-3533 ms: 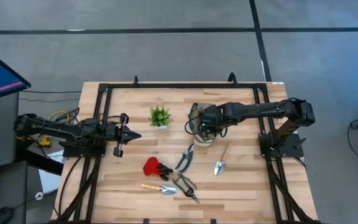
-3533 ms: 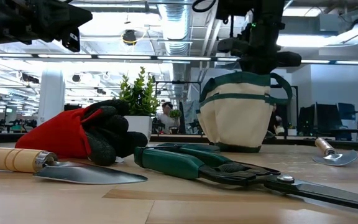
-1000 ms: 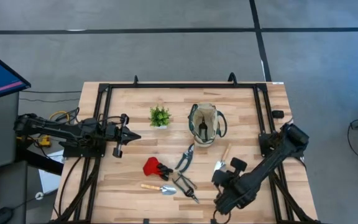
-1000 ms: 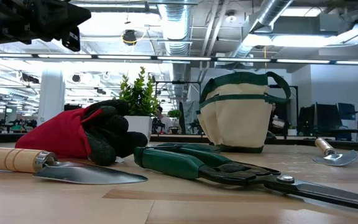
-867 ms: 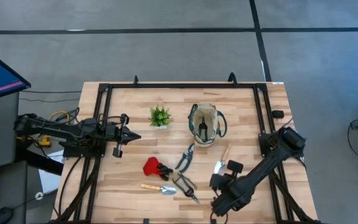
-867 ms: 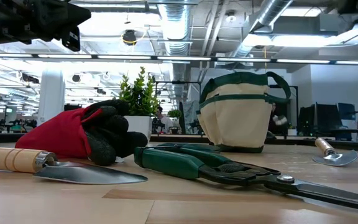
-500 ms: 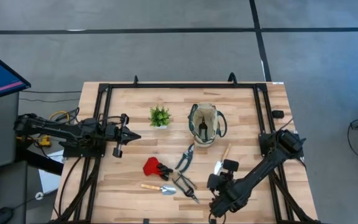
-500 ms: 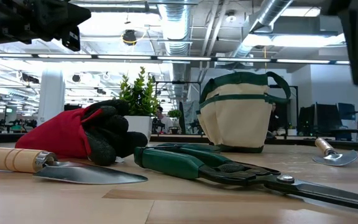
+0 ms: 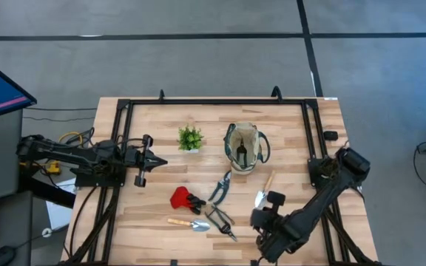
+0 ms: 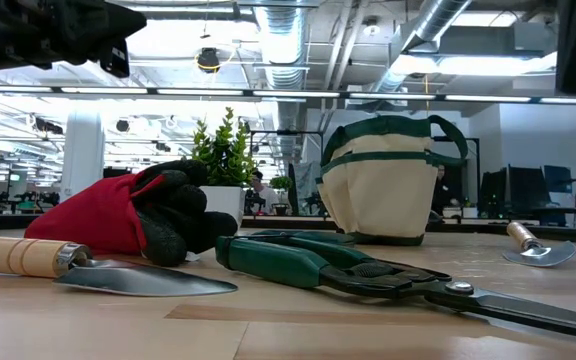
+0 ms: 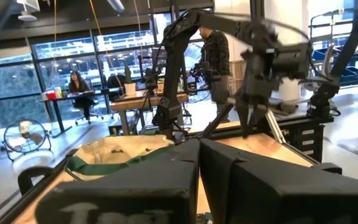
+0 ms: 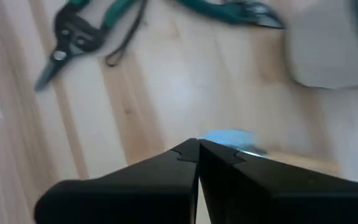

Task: Pick & Place Garden tools in Gardening bag
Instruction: Put the green shear scissors into the white gardening bag

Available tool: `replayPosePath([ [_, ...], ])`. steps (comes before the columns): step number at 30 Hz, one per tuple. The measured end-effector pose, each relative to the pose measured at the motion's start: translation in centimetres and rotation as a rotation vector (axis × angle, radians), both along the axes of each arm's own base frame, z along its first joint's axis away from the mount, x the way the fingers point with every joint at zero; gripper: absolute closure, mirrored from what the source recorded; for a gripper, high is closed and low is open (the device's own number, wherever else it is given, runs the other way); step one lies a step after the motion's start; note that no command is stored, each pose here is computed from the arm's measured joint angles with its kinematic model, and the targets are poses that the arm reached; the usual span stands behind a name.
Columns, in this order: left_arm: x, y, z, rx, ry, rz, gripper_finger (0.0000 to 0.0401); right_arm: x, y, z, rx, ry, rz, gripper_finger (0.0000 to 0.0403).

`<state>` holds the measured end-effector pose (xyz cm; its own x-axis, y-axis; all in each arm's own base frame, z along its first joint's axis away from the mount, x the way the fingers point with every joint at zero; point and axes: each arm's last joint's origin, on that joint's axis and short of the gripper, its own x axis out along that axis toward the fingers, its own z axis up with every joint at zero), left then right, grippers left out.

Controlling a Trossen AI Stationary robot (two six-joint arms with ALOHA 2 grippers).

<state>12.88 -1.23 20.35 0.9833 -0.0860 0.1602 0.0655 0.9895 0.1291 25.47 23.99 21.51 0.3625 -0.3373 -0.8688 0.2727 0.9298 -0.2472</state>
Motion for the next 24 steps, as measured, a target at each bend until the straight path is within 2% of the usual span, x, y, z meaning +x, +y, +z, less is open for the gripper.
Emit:
replayPosePath([
  [3, 0.0, 0.0, 0.1, 0.001, -0.006, 0.001, 0.0398, 0.3, -0.9, -2.0, 0.088, -0.032, 0.029, 0.0403],
  [6, 0.0, 0.0, 0.1, 0.0, -0.011, 0.001, 0.0398, 0.3, -2.4, -2.9, 0.122, -0.077, 0.048, 0.0403],
  [12, 0.0, 0.0, 0.2, -0.002, -0.016, 0.009, 0.0398, -0.2, -5.7, -1.6, 0.153, -0.164, 0.108, 0.0403],
  [19, 0.0, 0.0, 0.2, -0.002, -0.016, 0.011, 0.0398, -3.7, -8.3, 1.0, 0.172, -0.232, 0.186, 0.0403],
  [24, 0.0, 0.0, 0.1, -0.003, -0.015, 0.011, 0.0398, -6.5, -9.8, -0.4, 0.21, -0.256, 0.171, 0.0403],
])
